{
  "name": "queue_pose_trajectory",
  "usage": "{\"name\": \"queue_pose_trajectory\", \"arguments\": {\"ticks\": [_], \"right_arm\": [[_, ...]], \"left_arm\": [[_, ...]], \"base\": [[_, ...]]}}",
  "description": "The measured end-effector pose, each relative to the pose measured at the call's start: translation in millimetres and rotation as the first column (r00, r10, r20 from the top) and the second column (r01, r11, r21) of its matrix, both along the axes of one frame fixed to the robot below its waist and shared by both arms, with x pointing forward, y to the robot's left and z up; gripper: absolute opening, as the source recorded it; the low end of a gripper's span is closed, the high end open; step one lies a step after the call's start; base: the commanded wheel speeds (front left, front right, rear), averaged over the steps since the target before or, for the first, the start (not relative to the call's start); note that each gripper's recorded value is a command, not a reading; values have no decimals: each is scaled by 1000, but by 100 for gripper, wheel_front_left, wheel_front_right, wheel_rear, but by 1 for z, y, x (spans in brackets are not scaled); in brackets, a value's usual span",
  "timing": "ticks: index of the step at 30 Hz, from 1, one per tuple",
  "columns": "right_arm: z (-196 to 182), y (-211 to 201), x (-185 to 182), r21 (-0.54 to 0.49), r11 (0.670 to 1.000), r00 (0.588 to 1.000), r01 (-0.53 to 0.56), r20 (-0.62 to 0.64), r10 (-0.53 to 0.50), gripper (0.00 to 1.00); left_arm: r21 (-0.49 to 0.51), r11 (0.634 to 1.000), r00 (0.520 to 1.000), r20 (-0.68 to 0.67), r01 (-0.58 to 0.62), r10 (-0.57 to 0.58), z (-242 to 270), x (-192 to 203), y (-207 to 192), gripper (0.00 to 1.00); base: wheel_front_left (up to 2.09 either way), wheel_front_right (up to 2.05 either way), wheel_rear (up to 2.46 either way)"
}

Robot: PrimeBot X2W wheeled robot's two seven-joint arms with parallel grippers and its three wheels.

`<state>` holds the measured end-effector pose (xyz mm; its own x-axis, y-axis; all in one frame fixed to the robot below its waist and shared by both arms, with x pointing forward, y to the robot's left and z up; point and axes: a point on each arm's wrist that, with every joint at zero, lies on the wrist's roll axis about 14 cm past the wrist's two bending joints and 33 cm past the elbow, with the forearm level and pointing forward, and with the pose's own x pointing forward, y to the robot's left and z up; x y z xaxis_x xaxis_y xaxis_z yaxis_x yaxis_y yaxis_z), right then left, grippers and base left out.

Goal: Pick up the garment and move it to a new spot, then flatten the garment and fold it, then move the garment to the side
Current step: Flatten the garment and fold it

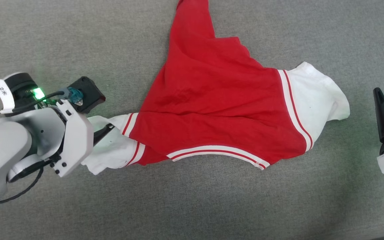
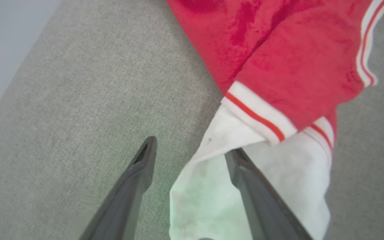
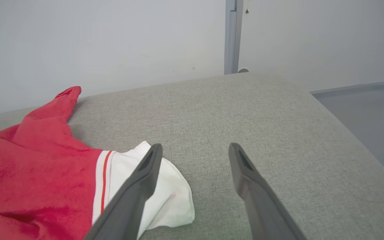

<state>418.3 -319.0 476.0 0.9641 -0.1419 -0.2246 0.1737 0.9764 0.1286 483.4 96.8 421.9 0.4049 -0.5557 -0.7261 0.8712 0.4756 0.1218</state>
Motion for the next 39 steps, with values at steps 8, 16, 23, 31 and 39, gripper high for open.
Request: {"name": "queue_pose_trajectory", "arguments": {"ticks": [8, 16, 23, 31, 39], "right_arm": [[-8, 7, 5, -8, 1000, 999, -29, -25, 28, 100], [-49, 42, 0, -18, 975, 939, -221, -274, 208, 100], [-79, 66, -24, 59, 927, 774, -371, -531, 344, 100], [-92, 70, -18, 95, 917, 700, -389, -617, 361, 100], [-112, 75, -9, 120, 914, 649, -388, -668, 364, 34]], "left_arm": [[61, 998, 996, -93, 14, -9, -27, -16, 5, 0], [40, 999, 995, -100, 11, -7, -30, -13, 2, 0], [12, 1000, 995, -98, 13, -11, -32, -11, -4, 0], [-15, 1000, 995, -103, 9, -11, -37, -12, -8, 0], [-30, 1000, 994, -107, -9, 6, -42, -9, -5, 0]], "base": [[0, 0, 0], [0, 0, 0], [0, 0, 0], [0, 0, 0], [0, 0, 0]]}}
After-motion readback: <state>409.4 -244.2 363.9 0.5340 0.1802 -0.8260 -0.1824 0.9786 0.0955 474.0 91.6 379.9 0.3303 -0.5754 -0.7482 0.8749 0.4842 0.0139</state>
